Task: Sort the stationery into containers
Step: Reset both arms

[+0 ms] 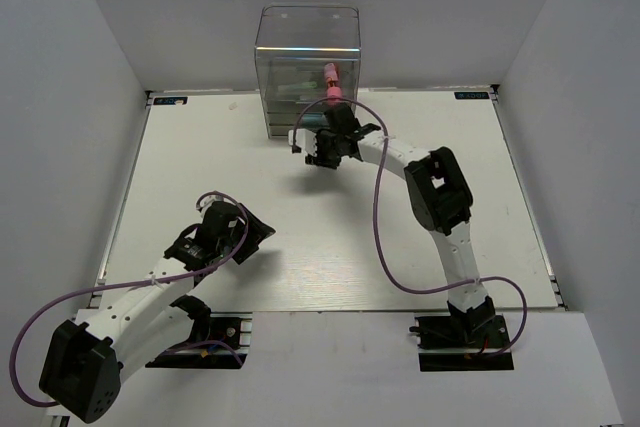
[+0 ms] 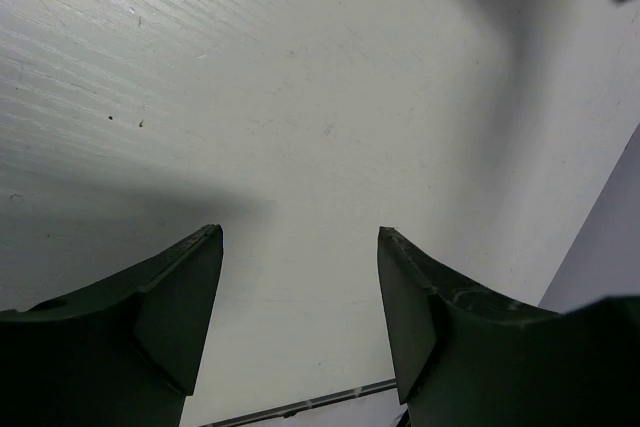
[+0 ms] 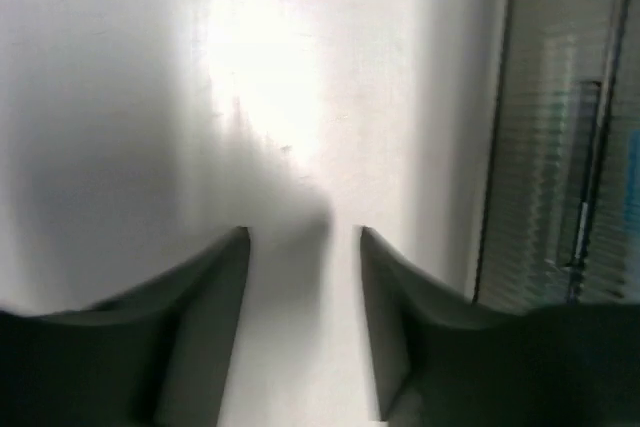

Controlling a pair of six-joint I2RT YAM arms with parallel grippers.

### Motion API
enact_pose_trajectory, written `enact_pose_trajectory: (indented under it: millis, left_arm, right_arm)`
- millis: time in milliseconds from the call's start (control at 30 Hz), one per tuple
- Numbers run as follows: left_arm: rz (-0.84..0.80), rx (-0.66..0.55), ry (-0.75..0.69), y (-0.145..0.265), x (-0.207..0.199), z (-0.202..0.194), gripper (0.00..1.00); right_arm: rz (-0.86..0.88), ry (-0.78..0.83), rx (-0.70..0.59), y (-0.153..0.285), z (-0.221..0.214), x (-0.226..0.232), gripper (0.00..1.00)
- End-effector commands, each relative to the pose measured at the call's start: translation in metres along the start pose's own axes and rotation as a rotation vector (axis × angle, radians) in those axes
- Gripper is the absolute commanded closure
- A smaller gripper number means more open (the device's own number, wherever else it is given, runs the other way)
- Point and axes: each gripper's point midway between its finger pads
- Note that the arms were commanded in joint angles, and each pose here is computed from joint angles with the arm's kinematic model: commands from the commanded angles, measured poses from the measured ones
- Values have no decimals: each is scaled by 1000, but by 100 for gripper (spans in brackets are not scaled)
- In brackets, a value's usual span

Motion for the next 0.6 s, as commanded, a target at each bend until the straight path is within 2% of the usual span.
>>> enact_pose_trajectory:
  millis: [0, 33, 67, 100, 133, 167, 367, 433, 467, 533, 567]
  left_arm:
    - [-39, 3, 6, 4, -8, 0, 27]
    - [-48, 1, 7, 5, -10, 1, 27]
    - [-61, -1, 7, 5, -14, 1, 27]
    - [-106, 0, -5, 7, -23, 2, 26]
    - [-126, -5, -17, 7, -28, 3, 26]
    - [-158, -12, -37, 10, -34, 4, 24]
    - [-280, -46, -108, 22, -68, 10, 17]
    - [-325, -63, -143, 27, -79, 13, 12]
    - [-333, -77, -152, 29, -83, 16, 10]
    - [-373, -95, -187, 35, -93, 19, 9]
    - [-373, -97, -199, 35, -93, 19, 8]
  right_arm:
    - [19, -80, -114, 45, 33, 5, 41]
    - [20, -120, -121, 49, 35, 9, 34]
    - [22, -173, -128, 53, 37, 14, 13]
    - [-5, -218, -149, 67, 40, 18, 10]
    - [-21, -244, -151, 73, 40, 18, 10]
    - [-107, -328, -162, 93, 51, 0, 10]
    - [-293, -620, -18, 131, 28, 0, 10]
    - [-362, -658, -40, 153, 32, -8, 10]
    - [-343, -679, -22, 150, 24, 9, 10]
    - [-425, -664, -74, 175, 34, -4, 10]
    - [-403, -679, -55, 171, 27, 13, 10]
Point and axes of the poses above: each gripper's point midway between its finger pads, its own y axis back along the fingers, its own x axis along the line the jaws close on, z = x × y, and after that the axes turned 14 degrees about y, right-handed
